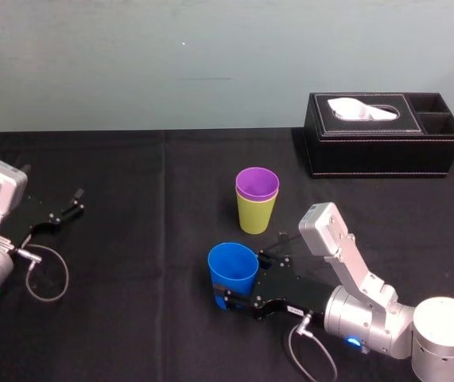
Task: Stack the three plastic cups sequentially using one hand.
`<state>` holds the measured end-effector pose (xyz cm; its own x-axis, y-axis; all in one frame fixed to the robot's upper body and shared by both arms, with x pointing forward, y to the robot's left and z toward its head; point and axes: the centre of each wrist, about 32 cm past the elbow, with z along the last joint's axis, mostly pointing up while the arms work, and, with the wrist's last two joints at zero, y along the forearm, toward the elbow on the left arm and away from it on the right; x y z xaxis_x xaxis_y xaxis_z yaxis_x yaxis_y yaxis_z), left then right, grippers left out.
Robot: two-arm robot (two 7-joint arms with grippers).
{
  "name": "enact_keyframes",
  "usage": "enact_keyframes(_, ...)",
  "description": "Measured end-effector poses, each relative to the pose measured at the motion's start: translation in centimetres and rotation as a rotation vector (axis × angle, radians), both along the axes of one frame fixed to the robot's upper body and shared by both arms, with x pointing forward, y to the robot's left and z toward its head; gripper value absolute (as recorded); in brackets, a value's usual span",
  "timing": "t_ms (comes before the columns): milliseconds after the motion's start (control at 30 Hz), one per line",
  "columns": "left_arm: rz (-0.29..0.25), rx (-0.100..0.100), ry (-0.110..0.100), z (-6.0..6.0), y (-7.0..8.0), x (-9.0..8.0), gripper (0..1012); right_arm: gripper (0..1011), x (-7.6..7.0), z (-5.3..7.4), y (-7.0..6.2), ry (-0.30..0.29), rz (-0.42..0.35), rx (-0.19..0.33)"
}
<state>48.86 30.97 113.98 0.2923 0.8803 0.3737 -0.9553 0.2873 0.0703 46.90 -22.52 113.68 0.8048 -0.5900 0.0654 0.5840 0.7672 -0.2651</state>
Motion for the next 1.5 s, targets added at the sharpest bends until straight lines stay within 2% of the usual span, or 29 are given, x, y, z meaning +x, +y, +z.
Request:
enact_keyframes(567,0.000,0.000,0.000,0.0,0.0,0.0,1010,723,0.0,0.0,0.0,-0.001,0.000,0.002)
enact_keyframes(767,0.000,0.000,0.000,0.0,0.0,0.0,1010,723,-0.5,0.9,-0.1,-0.019,-0.005,0.003)
enact_keyframes(1133,0.000,0.000,0.000,0.0,0.0,0.0,1010,723,-1.1,4.4,-0.8,-0.083,-0.029,0.003)
enact_keyframes(1200,0.000,0.000,0.000,0.0,0.0,0.0,1010,723,-1.0,5.6,-1.0,-0.093,-0.040,0.000)
enact_keyframes(1500,0.000,0.000,0.000,0.0,0.0,0.0,1010,723,0.1,8.6,-1.4,-0.124,-0.076,-0.009)
